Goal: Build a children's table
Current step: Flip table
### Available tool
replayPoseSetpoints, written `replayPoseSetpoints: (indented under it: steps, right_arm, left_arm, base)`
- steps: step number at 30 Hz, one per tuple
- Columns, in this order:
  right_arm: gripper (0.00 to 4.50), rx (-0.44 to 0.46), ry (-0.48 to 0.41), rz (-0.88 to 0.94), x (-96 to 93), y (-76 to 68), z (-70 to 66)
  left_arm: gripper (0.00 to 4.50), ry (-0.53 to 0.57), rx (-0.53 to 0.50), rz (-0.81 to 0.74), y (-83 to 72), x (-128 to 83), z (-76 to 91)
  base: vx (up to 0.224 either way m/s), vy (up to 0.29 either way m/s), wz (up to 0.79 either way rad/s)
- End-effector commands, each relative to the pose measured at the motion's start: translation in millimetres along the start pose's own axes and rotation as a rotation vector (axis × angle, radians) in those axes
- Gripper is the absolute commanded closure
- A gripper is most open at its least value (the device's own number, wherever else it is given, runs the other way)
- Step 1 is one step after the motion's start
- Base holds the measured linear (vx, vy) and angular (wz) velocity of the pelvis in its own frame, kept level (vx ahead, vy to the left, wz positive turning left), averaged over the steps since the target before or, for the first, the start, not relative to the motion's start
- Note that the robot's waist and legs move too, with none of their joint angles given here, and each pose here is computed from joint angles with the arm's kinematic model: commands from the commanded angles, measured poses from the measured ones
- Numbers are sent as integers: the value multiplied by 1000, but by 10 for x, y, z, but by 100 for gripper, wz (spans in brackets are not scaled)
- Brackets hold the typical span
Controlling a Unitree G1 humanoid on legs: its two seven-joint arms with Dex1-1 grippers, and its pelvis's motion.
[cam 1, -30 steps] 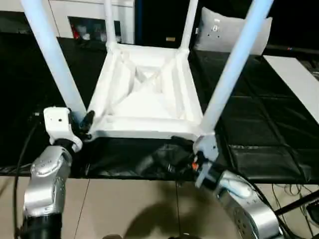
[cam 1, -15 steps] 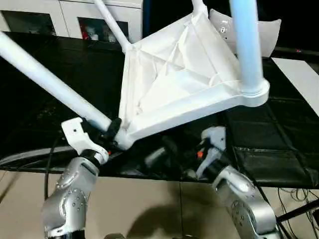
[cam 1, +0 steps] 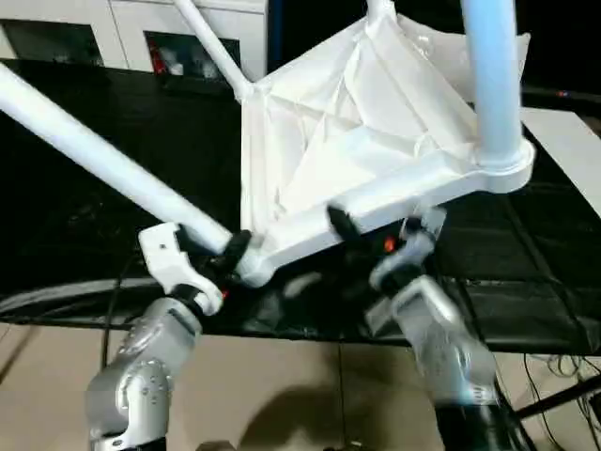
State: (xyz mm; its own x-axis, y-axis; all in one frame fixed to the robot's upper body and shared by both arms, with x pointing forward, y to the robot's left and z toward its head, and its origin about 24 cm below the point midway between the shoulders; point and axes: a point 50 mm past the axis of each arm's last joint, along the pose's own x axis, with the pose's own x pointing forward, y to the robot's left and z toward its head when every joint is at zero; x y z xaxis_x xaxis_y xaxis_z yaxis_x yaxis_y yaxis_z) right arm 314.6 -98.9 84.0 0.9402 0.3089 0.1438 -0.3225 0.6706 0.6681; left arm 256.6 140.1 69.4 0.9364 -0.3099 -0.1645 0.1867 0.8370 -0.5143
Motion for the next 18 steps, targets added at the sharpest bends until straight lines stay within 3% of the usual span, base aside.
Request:
replayPoseSetpoints:
  steps: [1,5,8,12,13,16,18]
  right_arm:
    - [0,141,-73,-17,67,96,-57]
    - [35,268,-105,39,168,170,1]
    - [72,307,-106,58,194,194,12]
    - [82,359,-111,61,223,199,20]
    - [109,369,-113,64,227,199,24]
    - [114,423,-119,92,238,223,52]
    - [147,440,-118,110,240,239,63]
  left_arm:
    - [247,177,-11,-50,-93,26,-336]
    - [247,212,101,-66,-130,40,-386]
    - [247,209,128,-62,-134,52,-383]
    - [247,196,193,-37,-97,79,-375]
    - [248,192,209,-31,-89,87,-374]
    - [248,179,216,-19,-72,117,-365]
    - [248,176,216,-18,-70,126,-361]
  base:
    - [0,0,0]
    - [0,0,0]
    - [0,0,0]
    - [0,0,0]
    - [0,0,0]
    - [0,0,0]
    - [0,0,0]
